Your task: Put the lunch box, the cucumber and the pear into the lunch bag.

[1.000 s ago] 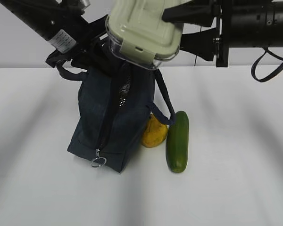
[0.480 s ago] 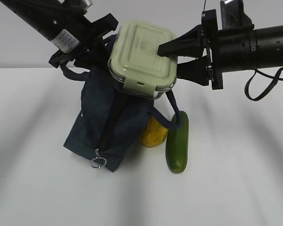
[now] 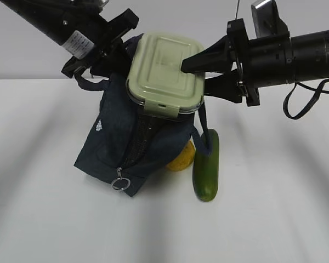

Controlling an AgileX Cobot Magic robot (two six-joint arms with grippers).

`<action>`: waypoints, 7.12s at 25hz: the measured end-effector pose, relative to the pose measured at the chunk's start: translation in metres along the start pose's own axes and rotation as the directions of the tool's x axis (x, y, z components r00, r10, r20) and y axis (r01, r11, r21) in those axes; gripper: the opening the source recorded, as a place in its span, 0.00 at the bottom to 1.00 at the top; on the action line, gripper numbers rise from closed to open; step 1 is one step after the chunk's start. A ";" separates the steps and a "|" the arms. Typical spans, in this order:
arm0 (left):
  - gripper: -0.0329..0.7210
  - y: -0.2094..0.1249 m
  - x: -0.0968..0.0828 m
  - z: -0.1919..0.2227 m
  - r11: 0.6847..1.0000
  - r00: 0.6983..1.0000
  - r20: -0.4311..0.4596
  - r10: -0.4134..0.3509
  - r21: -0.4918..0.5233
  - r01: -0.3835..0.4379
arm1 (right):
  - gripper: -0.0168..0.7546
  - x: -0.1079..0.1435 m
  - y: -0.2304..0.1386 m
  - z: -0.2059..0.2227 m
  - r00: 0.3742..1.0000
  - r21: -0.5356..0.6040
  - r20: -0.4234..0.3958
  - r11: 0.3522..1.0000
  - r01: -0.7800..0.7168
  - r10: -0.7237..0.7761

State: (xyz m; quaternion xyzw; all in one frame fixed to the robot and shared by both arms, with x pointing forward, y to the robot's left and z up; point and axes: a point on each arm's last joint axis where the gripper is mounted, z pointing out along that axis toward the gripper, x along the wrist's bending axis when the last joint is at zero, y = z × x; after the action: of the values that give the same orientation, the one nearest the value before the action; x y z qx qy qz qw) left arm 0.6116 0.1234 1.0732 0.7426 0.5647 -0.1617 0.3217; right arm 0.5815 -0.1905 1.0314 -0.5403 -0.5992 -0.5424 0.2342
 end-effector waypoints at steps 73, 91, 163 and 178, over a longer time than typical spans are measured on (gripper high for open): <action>0.04 0.003 0.029 0.021 0.996 1.000 -0.009 0.021 0.084 -0.020 | 0.84 -0.081 -0.002 0.153 0.941 0.190 -0.008 0.924 -0.331 0.339; 0.04 0.014 0.055 -0.022 0.997 0.993 0.094 -0.071 -0.026 0.074 | 0.79 -0.030 0.028 0.058 0.984 0.357 0.168 0.934 -0.014 -0.049; 0.04 0.011 0.084 -0.044 0.997 0.996 -0.062 -0.063 -0.042 0.061 | 0.79 -0.015 0.051 0.161 0.975 0.284 0.166 0.940 -0.188 0.145; 0.04 0.011 0.085 -0.044 0.997 0.996 -0.064 -0.062 -0.040 0.060 | 0.77 0.032 0.073 0.113 0.933 0.371 0.272 0.920 0.122 -0.234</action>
State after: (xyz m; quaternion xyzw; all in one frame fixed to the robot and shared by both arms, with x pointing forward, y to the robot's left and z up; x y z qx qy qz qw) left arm 0.6428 0.2130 1.0580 0.7236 0.6004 -0.1362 0.3120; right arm 0.6719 -0.0883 1.0534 -0.5113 -0.7622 -0.3550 0.1779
